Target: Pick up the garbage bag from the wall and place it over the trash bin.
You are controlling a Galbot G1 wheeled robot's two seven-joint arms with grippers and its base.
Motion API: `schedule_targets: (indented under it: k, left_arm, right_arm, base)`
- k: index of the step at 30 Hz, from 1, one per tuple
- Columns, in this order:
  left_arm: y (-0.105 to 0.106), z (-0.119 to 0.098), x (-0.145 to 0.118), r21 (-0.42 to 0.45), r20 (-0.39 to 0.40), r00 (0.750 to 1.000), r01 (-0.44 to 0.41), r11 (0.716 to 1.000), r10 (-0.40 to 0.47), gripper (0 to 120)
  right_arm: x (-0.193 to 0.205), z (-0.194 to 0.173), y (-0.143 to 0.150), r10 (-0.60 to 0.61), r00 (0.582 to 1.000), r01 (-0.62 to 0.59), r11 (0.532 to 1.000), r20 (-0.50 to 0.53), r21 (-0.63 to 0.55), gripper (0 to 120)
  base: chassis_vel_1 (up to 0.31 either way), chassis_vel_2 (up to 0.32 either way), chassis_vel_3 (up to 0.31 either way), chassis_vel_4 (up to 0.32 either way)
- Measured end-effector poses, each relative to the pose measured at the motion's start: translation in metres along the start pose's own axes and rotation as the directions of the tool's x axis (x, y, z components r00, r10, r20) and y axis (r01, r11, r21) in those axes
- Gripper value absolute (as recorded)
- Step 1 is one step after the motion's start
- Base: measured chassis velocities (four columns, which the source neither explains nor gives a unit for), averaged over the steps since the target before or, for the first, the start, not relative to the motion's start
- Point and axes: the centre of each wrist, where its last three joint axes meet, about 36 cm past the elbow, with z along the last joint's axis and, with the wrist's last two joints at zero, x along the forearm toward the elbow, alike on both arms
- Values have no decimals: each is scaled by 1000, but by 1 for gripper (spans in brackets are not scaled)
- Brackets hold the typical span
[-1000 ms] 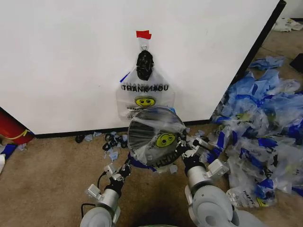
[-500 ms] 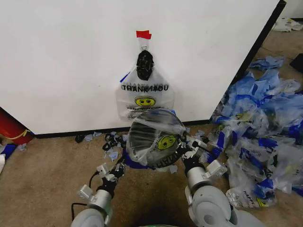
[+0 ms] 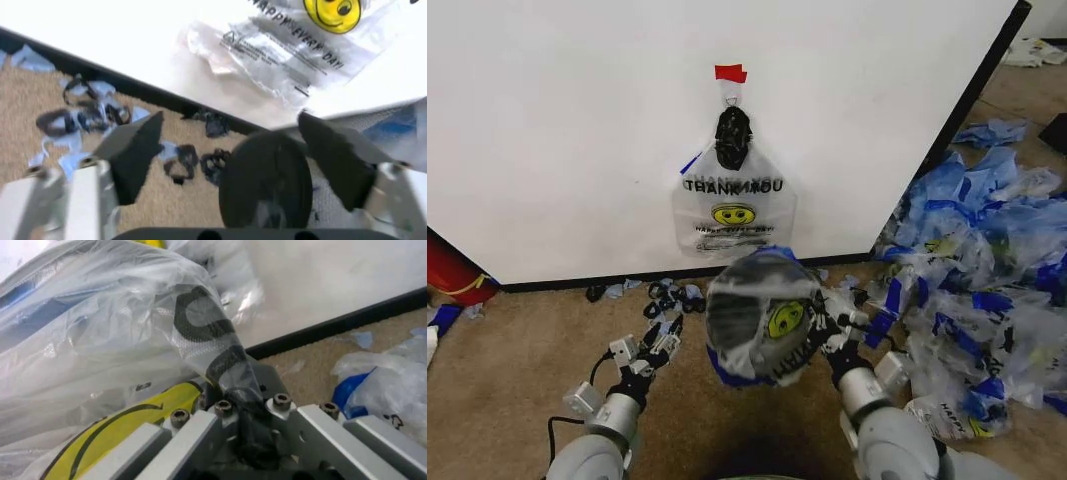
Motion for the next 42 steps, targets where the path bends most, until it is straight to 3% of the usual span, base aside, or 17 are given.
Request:
schedule_targets:
  k: [3, 13, 18, 19, 23, 26, 32, 42]
  left_arm:
    - [7, -7, -4, -33, 7, 1000, -7, 999, 8, 97]
    - [22, -40, -13, -96, -14, 995, -96, 991, 96, 98]
    - [23, -57, -15, -97, -53, 978, -205, 974, 201, 97]
    - [24, -64, -17, -106, -75, 964, -260, 960, 253, 97]
    - [28, -70, -18, -118, -101, 951, -303, 946, 292, 96]
    - [35, -80, -18, -130, -158, 921, -376, 917, 356, 96]
    - [37, -83, -16, -87, -228, 884, -436, 896, 408, 96]
    - [41, -79, -7, -37, -306, 859, -442, 896, 411, 95]
  right_arm:
    - [6, 12, -10, -44, 999, 45, 998, -15, 39, 0]
    - [16, 41, -34, -166, 986, 169, 978, -33, 124, 0]
    - [20, 51, -39, -191, 980, 198, 969, -61, 147, 0]
    - [22, 54, -39, -199, 977, 209, 966, -75, 150, 0]
    - [24, 57, -40, -215, 972, 228, 962, -96, 153, 0]
    - [27, 55, -42, -252, 959, 270, 949, -128, 160, 0]
    - [17, 52, -45, -352, 926, 372, 913, -137, 170, 0]
    - [3, 45, -50, -415, 903, 431, 876, -114, 216, 0]
  base:
    - [0, 0, 0, 0]
    - [0, 0, 0, 0]
    - [0, 0, 0, 0]
    - [0, 0, 0, 0]
    - [0, 0, 0, 0]
    - [0, 0, 0, 0]
    - [0, 0, 0, 0]
    - [0, 0, 0, 0]
